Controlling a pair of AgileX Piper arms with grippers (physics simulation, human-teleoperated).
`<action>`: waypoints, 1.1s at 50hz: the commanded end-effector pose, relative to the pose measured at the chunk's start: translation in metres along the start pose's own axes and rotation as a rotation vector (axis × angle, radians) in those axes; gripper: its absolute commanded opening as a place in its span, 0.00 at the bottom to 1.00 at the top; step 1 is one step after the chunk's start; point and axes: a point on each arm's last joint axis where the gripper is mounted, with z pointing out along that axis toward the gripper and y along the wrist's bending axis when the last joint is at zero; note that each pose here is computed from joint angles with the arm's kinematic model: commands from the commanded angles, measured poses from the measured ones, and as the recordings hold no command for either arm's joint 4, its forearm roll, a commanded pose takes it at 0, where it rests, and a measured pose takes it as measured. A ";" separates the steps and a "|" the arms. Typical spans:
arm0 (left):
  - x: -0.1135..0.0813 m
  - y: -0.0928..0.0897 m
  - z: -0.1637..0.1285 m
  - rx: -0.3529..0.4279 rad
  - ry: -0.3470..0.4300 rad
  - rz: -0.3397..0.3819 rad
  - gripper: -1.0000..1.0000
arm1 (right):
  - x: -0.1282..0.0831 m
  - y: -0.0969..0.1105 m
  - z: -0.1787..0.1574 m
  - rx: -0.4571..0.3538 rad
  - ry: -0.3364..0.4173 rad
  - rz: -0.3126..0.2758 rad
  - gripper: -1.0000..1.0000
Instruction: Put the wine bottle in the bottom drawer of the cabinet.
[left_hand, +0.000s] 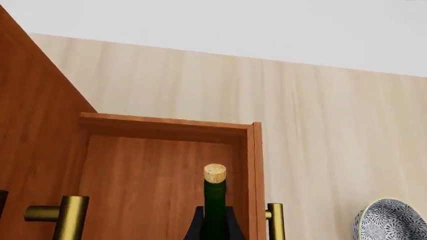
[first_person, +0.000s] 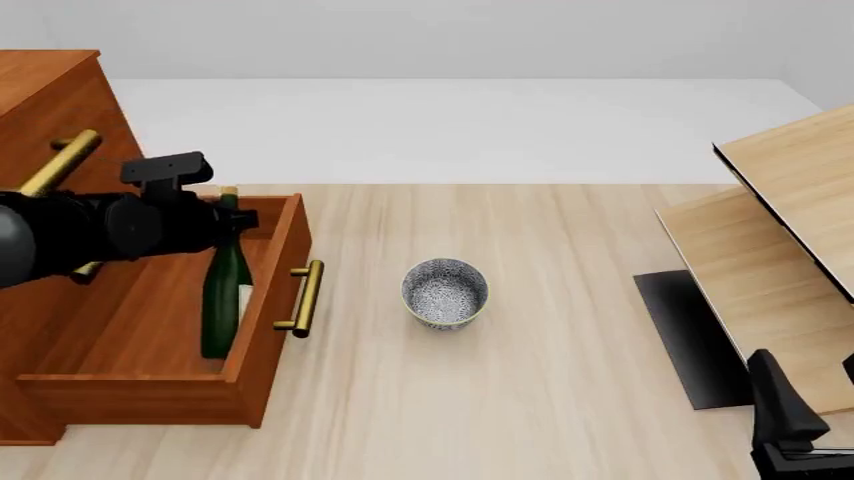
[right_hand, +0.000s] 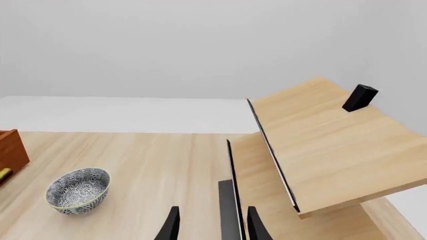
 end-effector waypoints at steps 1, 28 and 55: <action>0.032 0.011 0.025 -0.037 0.126 0.094 0.00 | 0.000 0.000 0.000 0.002 0.001 0.002 1.00; 0.038 0.016 0.040 -0.045 0.145 0.093 0.00 | 0.000 0.000 0.000 0.004 0.002 0.004 1.00; 0.041 0.017 0.038 -0.047 0.140 0.090 0.00 | 0.000 0.000 0.000 0.005 0.000 0.001 1.00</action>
